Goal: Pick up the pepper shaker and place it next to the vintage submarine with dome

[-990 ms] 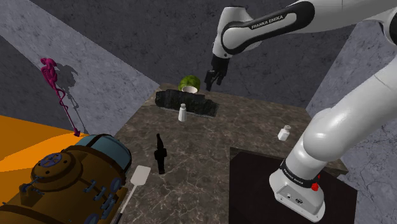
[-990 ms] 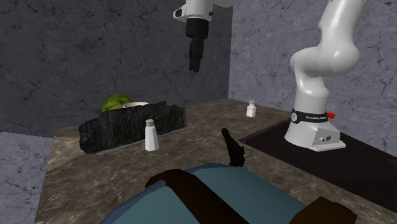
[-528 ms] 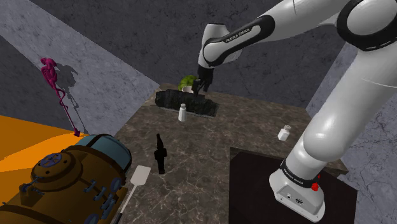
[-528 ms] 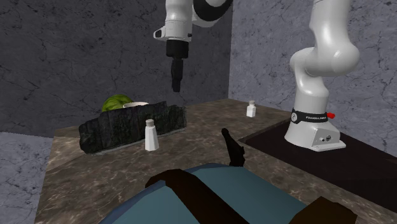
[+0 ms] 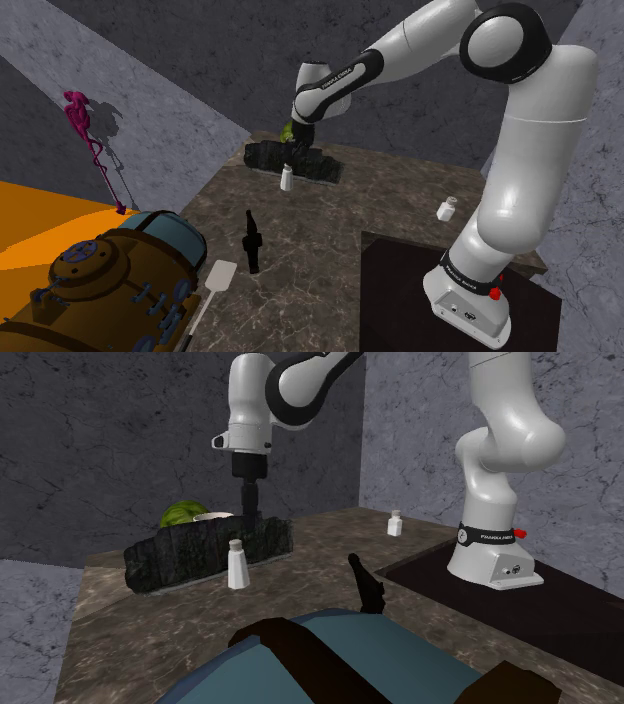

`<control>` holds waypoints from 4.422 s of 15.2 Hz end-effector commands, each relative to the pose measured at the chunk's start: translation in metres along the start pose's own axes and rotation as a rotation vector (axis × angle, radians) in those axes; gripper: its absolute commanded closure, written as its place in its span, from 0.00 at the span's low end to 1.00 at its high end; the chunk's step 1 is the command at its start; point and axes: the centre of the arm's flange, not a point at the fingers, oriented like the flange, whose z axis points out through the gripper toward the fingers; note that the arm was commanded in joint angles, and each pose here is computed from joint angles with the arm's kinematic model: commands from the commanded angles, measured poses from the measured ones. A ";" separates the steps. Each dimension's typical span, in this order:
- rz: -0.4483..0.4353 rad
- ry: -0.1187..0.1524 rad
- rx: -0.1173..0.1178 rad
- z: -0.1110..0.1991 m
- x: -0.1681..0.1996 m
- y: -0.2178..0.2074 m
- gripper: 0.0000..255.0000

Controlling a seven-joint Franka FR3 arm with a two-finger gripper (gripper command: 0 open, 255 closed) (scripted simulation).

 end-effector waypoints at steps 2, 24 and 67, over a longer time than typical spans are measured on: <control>-0.013 -0.001 0.011 0.025 0.025 -0.001 0.00; -0.013 -0.001 0.011 0.065 0.025 -0.001 1.00; -0.013 -0.001 0.011 -0.145 0.043 -0.008 1.00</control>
